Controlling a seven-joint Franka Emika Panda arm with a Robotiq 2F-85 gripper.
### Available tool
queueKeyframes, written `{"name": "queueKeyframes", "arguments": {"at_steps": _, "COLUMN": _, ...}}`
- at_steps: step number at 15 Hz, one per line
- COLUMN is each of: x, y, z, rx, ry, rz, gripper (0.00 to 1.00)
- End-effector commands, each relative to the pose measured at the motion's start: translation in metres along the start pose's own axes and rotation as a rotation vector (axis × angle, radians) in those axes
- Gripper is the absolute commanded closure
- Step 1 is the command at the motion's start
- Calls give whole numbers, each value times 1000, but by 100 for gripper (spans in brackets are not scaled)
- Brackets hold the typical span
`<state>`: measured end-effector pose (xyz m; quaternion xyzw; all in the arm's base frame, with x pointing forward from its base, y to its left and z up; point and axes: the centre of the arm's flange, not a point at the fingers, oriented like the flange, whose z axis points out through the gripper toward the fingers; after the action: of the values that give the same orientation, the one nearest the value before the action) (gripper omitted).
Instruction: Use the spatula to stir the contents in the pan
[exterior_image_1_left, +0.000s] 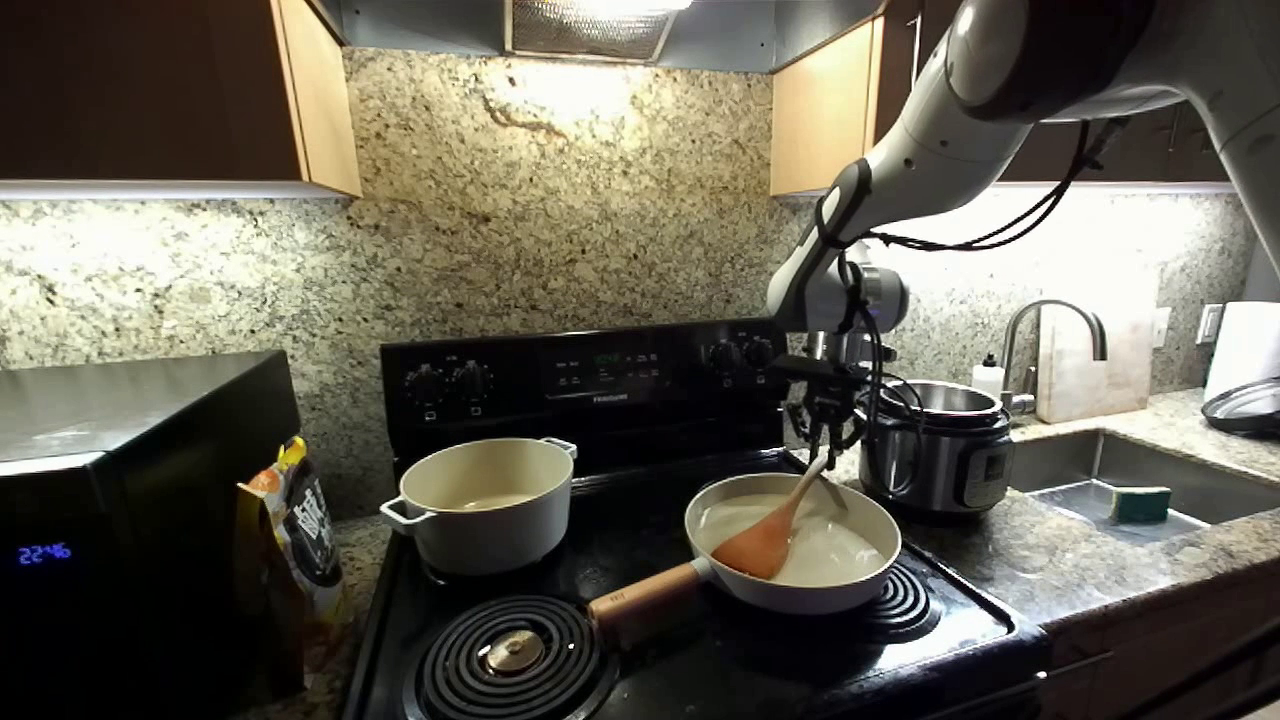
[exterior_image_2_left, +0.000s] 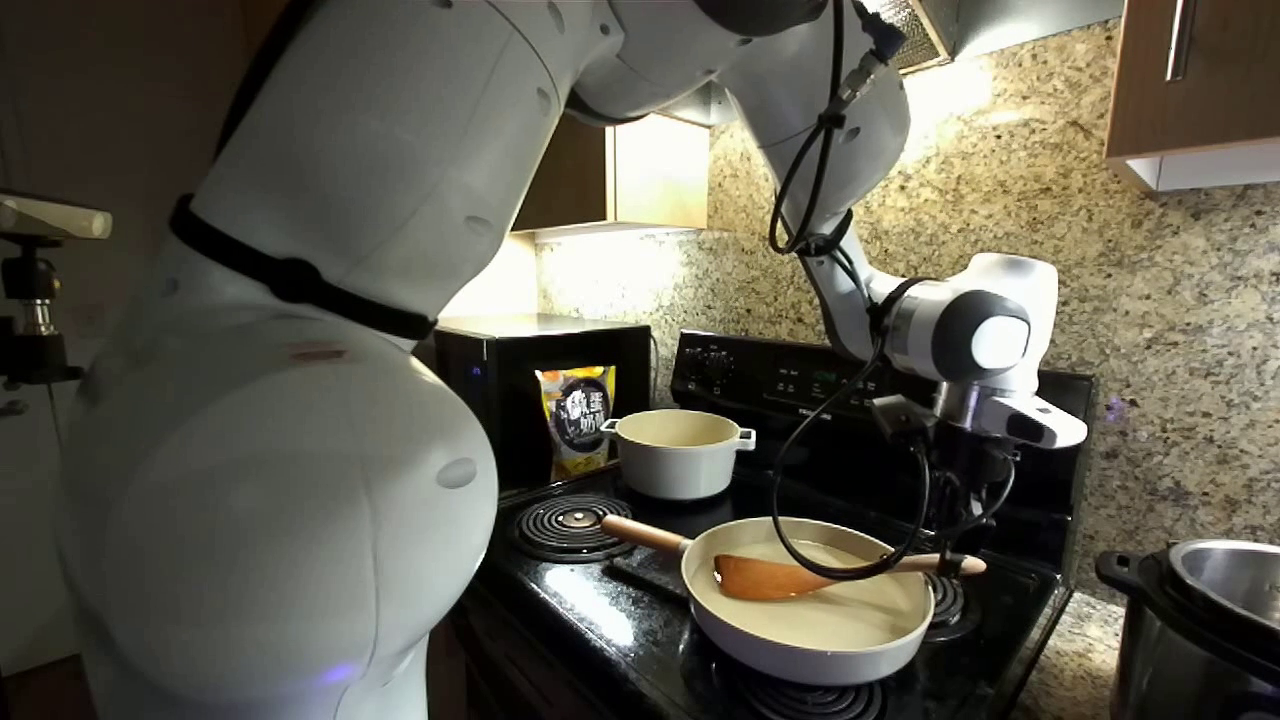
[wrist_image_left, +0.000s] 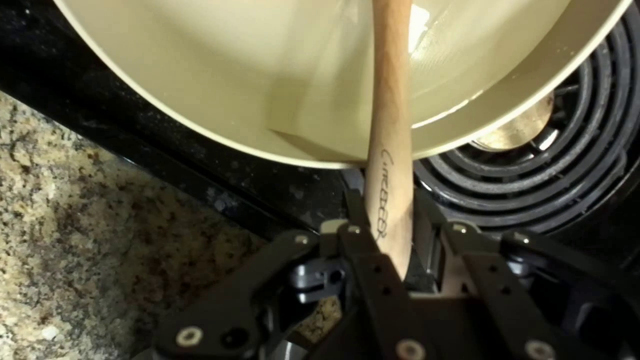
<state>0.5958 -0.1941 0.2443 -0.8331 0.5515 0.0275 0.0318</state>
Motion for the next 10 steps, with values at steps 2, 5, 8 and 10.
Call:
{"name": "queueKeyframes", "arguments": {"at_steps": 2, "x": -21, "y": 22, "z": -41, "rx": 92, "ry": 88, "rz": 29, "gripper": 88}}
{"name": "queueKeyframes", "arguments": {"at_steps": 5, "x": -28, "y": 32, "z": -57, "rx": 130, "ry": 166, "rz": 45, "gripper": 88}}
{"name": "queueKeyframes", "arguments": {"at_steps": 8, "x": -32, "y": 43, "z": -61, "rx": 127, "ry": 230, "rz": 98, "gripper": 88}}
{"name": "queueKeyframes", "arguments": {"at_steps": 10, "x": -35, "y": 48, "z": -63, "rx": 138, "ry": 282, "rz": 151, "gripper": 88}}
